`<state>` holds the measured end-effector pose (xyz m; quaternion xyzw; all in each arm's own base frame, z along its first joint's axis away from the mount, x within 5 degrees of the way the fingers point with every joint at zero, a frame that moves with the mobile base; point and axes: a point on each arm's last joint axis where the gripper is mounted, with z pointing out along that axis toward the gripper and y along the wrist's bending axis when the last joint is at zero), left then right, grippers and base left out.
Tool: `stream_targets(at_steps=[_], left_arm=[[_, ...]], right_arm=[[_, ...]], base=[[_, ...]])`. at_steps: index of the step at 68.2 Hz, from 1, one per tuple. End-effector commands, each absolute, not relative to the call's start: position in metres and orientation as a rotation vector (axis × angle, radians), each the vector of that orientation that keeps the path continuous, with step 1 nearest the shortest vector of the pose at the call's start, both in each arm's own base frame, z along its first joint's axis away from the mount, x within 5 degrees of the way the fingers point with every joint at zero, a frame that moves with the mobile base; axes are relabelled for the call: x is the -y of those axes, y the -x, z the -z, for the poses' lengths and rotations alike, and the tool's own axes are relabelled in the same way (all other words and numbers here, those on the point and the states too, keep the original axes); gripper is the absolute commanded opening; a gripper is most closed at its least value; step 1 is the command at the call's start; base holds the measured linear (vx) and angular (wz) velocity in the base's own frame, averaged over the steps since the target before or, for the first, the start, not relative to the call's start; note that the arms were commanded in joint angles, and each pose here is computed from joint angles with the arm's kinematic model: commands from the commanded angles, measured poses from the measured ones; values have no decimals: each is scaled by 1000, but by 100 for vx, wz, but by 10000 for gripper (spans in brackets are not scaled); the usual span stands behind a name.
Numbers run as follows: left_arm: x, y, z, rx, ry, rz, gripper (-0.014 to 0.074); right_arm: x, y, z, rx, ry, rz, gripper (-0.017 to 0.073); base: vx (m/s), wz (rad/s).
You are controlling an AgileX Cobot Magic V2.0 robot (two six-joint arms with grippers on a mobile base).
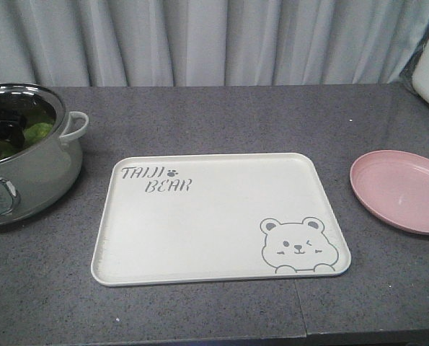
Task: Transfer vegetables to tray and serve
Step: 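Lower the left gripper into the pot and grasp a lettuce leaf, then lift the lettuce leaf out of the pot over the tray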
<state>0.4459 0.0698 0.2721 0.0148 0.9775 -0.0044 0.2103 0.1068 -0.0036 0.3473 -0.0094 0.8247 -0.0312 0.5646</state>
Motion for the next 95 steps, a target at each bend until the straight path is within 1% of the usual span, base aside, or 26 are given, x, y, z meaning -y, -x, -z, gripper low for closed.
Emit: stream_targets(at_steps=[1,6,11,25,32,39,53,64,74,89,95], left_arm=[[-68,-445,-297,-2627,-44,3,568],[-68,-446,-294,-2639,-45,4,531],[-68,-446,-293,-2642,-44,5,461],[-68,-446,-293,-2642,-44,5,190],[-68,-446,-293,-2642,-44,5,73],[-68,-446,-293,-2642,-44,5,-10],[-68,-445,-295,-2638,-45,4,-8],[-67,-441,-305,-2621,-46,1,-8],[-64,-430,-329,-2568,-46,3,-8],[-60,-403,-377,-2468,-51,-18,-8],[-57,-393,-390,-2450,-53,-6,-8]], right_arm=[[5,-109,-363,-1851,25,91,508],[5,-109,-363,-1851,25,91,508],[5,-109,-363,-1851,25,91,508],[5,-109,-363,-1851,25,91,508],[5,-109,-363,-1851,25,91,508],[5,-109,-363,-1851,25,91,508],[5,-109,-363,-1851,25,91,508],[5,-109,-363,-1851,25,91,508],[5,-109,-363,-1851,25,91,508],[5,-109,-363,-1851,25,91,508],[5,-109,-363,-1851,25,91,508]], base=[[0,0],[0,0],[0,0],[0,0],[0,0],[0,0],[0,0],[0,0],[0,0],[0,0],[0,0]])
